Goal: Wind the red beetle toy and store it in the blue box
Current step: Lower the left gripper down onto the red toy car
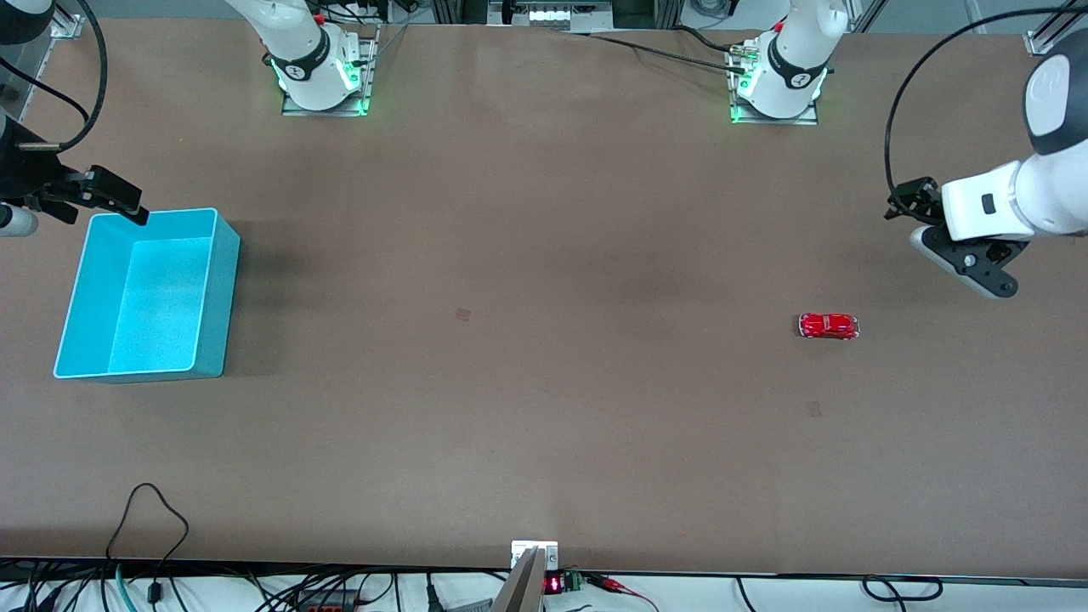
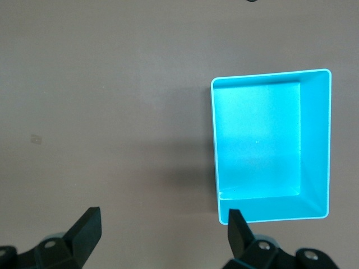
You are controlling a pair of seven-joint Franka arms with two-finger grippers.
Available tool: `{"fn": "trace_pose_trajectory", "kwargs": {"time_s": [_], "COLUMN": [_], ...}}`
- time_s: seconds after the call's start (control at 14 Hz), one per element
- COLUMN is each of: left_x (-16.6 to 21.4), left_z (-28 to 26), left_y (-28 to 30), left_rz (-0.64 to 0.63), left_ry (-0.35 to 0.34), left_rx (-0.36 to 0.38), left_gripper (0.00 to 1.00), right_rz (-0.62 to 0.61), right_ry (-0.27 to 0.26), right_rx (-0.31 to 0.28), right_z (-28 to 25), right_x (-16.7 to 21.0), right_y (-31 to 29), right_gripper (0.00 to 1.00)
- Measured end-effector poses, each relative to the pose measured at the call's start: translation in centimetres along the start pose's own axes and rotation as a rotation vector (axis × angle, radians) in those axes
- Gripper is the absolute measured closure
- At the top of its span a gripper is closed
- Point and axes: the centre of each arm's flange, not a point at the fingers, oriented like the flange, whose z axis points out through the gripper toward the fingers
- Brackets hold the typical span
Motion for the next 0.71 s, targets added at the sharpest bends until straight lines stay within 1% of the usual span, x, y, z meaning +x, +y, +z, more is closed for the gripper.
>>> {"fn": "trace_pose_trajectory", "kwargs": {"time_s": [0.14, 0.29, 0.43, 0.57, 0.71], "left_x": [0.0, 0.1, 0.4, 1.1, 2.0], "left_z": [3.5, 7.1, 10.6, 13.9, 16.8], "left_y": [-1.6, -2.4, -2.5, -2.9, -3.5], "left_rz": [0.172, 0.319, 0.453, 0.616, 0.723], "left_ry": [0.028, 0.033, 0.044, 0.057, 0.054], "left_rx": [0.035, 0.089, 0.126, 0.171, 0.191], "left_gripper": [0.00, 0.00, 0.00, 0.00, 0.00], "right_rz": [0.000, 0.000, 0.000, 0.000, 0.000], "right_ry": [0.000, 0.000, -0.001, -0.001, -0.001], "right_rx": [0.000, 0.000, 0.000, 0.000, 0.000], "right_z": [0.0, 0.0, 0.0, 0.0, 0.1], "right_x": [0.0, 0.0, 0.0, 0.0, 0.0], "right_y": [0.0, 0.0, 0.0, 0.0, 0.0], "right_gripper": [0.00, 0.00, 0.00, 0.00, 0.00]}}
